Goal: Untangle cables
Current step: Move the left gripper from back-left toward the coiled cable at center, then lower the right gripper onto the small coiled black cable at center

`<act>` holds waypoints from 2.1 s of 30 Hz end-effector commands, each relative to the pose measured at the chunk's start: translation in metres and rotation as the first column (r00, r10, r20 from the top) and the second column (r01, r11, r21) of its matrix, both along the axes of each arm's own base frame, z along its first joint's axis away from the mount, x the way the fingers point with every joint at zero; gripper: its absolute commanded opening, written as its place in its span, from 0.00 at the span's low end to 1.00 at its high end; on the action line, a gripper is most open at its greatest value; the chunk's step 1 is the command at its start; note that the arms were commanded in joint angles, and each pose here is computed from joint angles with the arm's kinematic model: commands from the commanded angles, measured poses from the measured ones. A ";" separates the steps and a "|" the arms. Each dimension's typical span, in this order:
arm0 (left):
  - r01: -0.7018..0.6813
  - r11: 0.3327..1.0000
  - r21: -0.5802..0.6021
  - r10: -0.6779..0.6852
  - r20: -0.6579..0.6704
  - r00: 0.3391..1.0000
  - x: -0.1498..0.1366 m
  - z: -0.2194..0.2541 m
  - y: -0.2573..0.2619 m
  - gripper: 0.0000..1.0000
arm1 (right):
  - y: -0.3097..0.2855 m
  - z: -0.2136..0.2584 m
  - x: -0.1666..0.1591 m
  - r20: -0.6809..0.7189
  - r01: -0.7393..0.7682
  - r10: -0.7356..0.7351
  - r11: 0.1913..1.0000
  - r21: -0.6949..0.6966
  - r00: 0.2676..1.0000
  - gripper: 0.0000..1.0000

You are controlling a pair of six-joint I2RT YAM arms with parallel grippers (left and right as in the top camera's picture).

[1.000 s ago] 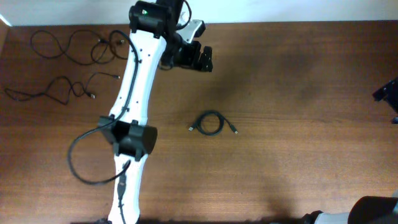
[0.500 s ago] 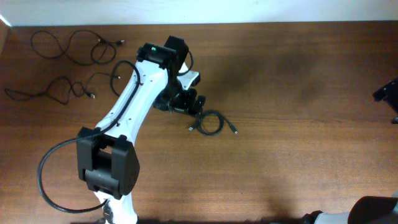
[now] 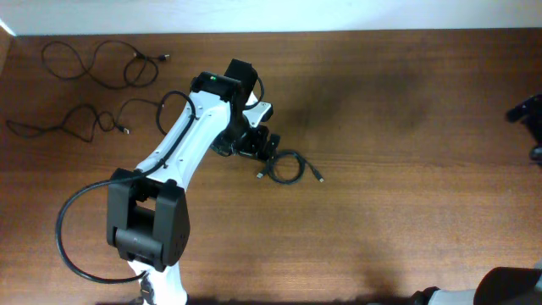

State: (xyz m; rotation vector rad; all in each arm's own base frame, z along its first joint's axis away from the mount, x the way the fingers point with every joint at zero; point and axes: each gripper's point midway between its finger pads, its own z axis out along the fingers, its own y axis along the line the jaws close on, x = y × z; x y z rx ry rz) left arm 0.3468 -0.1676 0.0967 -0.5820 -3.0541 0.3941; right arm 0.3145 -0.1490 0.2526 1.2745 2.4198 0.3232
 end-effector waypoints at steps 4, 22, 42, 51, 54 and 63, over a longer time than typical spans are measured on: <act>-0.012 0.987 -0.160 0.015 0.014 1.000 0.004 0.014 -0.025 1.00 | 0.115 0.015 0.015 0.177 -0.491 0.462 0.851 0.187 0.869 0.94; -0.427 0.904 0.005 0.426 0.053 0.903 0.046 0.000 0.071 0.98 | 0.325 -0.112 0.002 -0.106 -0.841 0.871 0.490 0.229 0.479 0.87; -0.540 0.841 0.028 0.536 0.088 0.840 0.059 -0.001 0.120 0.99 | 0.358 -0.224 -0.003 -0.400 -0.633 0.640 0.756 0.170 0.656 0.55; -0.539 0.842 0.028 0.535 0.088 0.840 0.059 -0.001 0.119 0.99 | 0.371 -0.243 0.003 -0.335 -0.625 0.637 0.765 0.159 0.694 0.49; -0.540 0.841 0.028 0.536 0.087 0.840 0.059 -0.001 0.119 0.99 | 0.375 -0.243 0.010 -0.302 -0.630 0.643 0.762 0.152 0.704 0.47; -0.539 0.842 0.028 0.535 0.088 0.840 0.059 -0.001 0.119 0.99 | 0.380 -0.261 0.003 -0.345 -0.662 0.648 0.744 0.093 0.679 0.43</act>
